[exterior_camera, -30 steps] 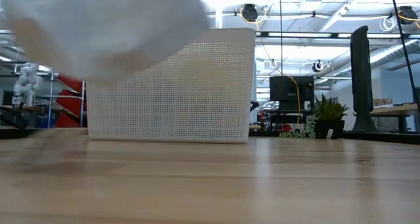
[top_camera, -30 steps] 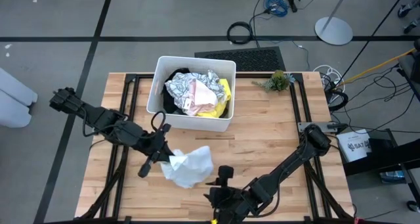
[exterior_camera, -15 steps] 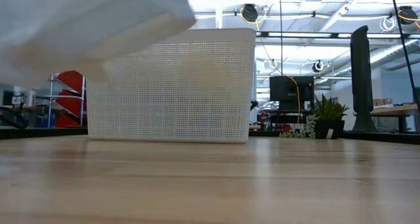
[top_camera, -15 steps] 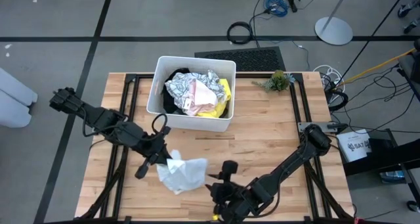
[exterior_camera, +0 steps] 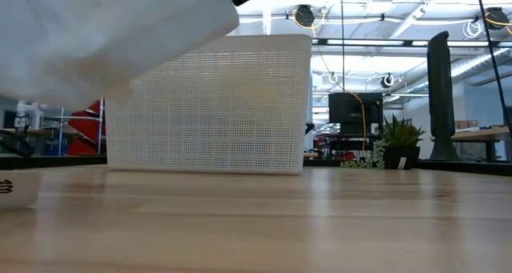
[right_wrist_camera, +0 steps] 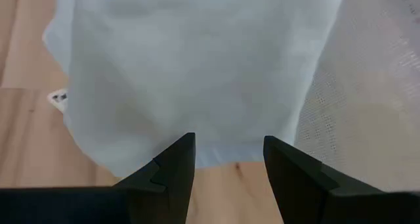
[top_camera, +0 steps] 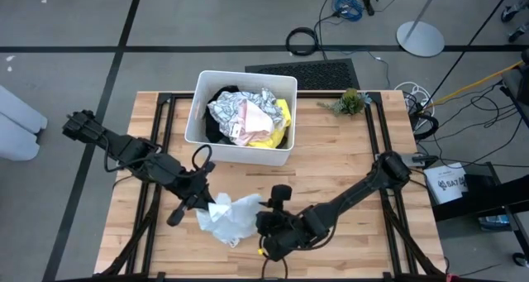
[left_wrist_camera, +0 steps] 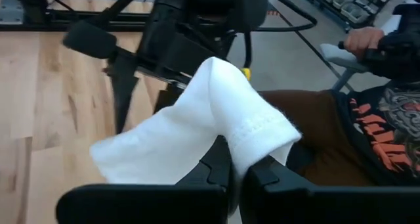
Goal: Fold laundry
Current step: Put the white underwear into the white laundry bin
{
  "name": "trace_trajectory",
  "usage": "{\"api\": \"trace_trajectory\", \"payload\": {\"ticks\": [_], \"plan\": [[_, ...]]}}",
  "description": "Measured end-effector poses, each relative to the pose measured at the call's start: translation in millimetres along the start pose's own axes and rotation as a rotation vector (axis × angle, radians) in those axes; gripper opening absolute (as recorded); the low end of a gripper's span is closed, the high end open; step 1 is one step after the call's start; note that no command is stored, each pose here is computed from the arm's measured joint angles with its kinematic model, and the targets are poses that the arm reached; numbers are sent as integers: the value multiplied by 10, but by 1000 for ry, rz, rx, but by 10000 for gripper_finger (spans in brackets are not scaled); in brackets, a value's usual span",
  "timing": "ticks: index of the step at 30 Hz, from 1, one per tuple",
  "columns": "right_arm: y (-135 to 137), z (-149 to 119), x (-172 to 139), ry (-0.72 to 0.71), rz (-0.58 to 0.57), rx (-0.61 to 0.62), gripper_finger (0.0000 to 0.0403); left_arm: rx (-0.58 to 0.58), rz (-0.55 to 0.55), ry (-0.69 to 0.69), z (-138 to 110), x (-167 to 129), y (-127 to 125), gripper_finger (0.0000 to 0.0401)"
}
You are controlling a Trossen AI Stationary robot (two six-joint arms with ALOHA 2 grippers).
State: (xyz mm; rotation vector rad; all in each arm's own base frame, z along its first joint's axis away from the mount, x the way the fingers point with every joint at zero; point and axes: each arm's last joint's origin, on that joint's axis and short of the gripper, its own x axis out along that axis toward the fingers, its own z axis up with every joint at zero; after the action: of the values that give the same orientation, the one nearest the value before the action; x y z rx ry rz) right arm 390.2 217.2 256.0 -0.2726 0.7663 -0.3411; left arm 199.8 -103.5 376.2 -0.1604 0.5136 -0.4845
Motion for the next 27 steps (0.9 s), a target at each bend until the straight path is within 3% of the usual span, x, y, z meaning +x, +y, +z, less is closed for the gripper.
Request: {"api": "trace_trajectory", "payload": {"ticks": [13, 18, 21, 27], "plan": [[-32, 83, 4, -39, 39, -55, 169, -1, -28, 22, -34, 18, 1, 11], [-40, 214, 5, -114, 134, -71, 169, -2, -25, 32, -62, 39, 10, 11], [-108, 265, 87, -113, 201, -58, 169, -2, -34, 32, -59, 51, 8, 11], [-299, 314, 255, -90, 173, -14, 169, -5, -78, 61, -74, 105, 2, 11]]}}
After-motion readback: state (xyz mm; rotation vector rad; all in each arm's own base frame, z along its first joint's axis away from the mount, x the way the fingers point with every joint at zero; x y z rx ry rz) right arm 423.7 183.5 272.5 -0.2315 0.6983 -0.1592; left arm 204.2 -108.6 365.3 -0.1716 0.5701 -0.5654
